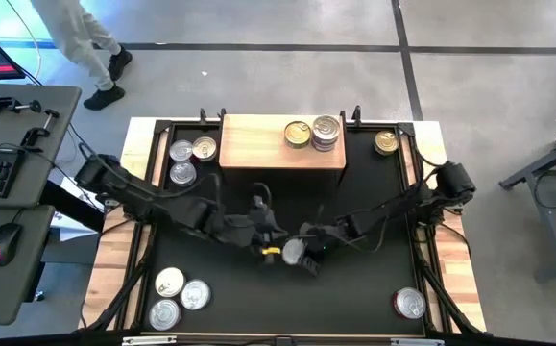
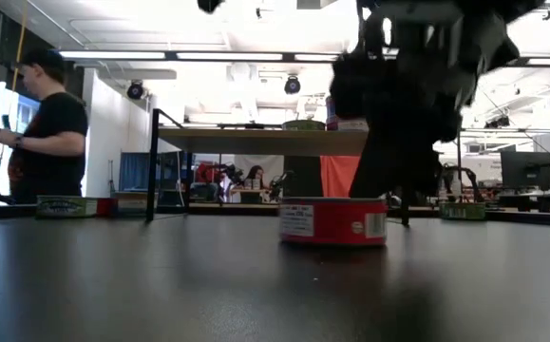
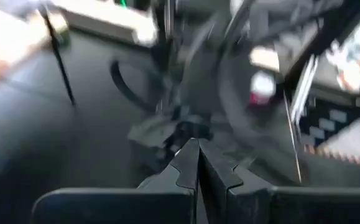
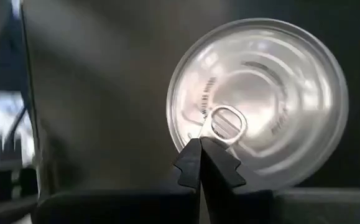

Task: Stack canned seafood by type on shelf
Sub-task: Put the top right red tuna can on the shelf

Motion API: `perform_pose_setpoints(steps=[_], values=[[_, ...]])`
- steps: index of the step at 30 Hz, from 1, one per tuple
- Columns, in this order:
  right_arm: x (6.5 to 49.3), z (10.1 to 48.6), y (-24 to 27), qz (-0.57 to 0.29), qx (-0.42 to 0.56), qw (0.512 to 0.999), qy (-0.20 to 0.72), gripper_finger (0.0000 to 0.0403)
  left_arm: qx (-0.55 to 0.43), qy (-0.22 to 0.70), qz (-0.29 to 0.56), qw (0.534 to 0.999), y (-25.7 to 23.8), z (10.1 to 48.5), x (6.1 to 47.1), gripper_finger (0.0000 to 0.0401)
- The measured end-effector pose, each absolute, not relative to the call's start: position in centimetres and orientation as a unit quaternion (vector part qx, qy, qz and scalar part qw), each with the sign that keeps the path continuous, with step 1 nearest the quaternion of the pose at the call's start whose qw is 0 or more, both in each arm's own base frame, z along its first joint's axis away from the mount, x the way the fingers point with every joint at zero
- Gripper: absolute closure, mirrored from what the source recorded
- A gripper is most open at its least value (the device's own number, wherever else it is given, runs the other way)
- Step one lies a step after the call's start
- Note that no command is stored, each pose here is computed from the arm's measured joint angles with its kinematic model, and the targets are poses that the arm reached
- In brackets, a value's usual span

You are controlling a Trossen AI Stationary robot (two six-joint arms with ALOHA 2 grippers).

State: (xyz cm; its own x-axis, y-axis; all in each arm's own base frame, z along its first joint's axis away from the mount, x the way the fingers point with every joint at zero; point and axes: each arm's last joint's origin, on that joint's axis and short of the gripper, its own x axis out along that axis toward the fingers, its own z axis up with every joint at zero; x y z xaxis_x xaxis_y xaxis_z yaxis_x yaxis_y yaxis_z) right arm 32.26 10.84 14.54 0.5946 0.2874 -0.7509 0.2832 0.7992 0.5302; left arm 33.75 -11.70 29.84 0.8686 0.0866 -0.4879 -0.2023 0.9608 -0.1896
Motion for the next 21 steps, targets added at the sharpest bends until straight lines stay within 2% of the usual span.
perform_pose_setpoints(steps=[5,8,11,16,21], values=[[32.2,17.8,10.8,0.004,0.296,0.829,0.475,0.0403,-0.080,0.307,0.049,0.947,-11.7,27.8,33.8,0.0401],[30.5,19.1,10.1,-0.021,0.300,0.824,0.481,0.0403,-0.065,0.303,0.032,0.950,-11.6,25.8,33.2,0.0401],[28.6,19.7,9.6,-0.051,0.342,0.813,0.469,0.0403,-0.101,0.271,-0.004,0.957,-11.5,22.7,32.1,0.0401],[26.1,17.5,9.8,-0.094,0.413,0.785,0.451,0.0403,-0.147,0.199,-0.050,0.968,-11.3,17.9,29.6,0.0401],[25.9,14.2,10.0,-0.121,0.478,0.756,0.430,0.0403,-0.072,0.213,-0.073,0.972,-11.2,16.0,29.3,0.0401]])
